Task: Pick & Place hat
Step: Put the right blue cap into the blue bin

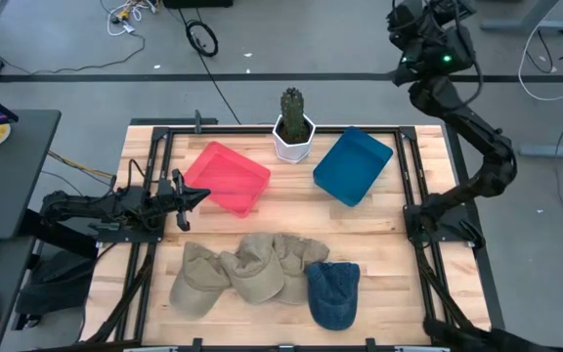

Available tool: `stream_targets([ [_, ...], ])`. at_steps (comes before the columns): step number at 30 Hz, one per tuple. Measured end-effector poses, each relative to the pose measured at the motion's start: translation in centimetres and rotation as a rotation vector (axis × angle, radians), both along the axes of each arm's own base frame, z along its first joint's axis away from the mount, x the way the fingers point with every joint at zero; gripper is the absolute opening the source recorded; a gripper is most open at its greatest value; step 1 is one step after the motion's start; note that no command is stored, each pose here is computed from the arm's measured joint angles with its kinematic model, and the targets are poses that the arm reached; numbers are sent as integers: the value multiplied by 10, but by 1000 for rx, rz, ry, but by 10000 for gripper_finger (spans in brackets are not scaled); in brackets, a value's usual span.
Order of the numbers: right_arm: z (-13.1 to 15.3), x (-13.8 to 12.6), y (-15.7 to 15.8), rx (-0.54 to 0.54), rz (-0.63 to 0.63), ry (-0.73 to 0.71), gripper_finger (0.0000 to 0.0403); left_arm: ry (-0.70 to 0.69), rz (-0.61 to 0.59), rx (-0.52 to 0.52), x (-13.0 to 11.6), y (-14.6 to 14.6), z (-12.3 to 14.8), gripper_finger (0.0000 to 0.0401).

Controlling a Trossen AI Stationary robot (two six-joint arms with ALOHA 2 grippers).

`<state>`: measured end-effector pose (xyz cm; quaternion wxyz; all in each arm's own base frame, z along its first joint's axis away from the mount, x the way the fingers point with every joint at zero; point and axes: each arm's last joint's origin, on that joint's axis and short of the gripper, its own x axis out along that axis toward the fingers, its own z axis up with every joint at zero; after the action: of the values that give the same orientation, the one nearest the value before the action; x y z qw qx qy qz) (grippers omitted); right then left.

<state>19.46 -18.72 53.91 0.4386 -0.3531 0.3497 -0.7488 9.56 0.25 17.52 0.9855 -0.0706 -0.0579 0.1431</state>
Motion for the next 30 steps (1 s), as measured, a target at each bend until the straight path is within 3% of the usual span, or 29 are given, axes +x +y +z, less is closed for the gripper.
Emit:
stream_targets([
  [4, -10, 13, -8, 8, 23, -18, 2, 0, 0, 0, 0, 0, 0, 5],
  [13, -31, 24, -15, 23, 141, -232, 3, 0, 0, 0, 0, 0, 0, 5],
  [25, -81, 24, -15, 257, 82, -272, 2, 0, -1, 0, 0, 0, 0, 5],
  [30, -97, 24, -1, 323, 36, -237, 1, 0, 0, 0, 0, 0, 0, 5],
])
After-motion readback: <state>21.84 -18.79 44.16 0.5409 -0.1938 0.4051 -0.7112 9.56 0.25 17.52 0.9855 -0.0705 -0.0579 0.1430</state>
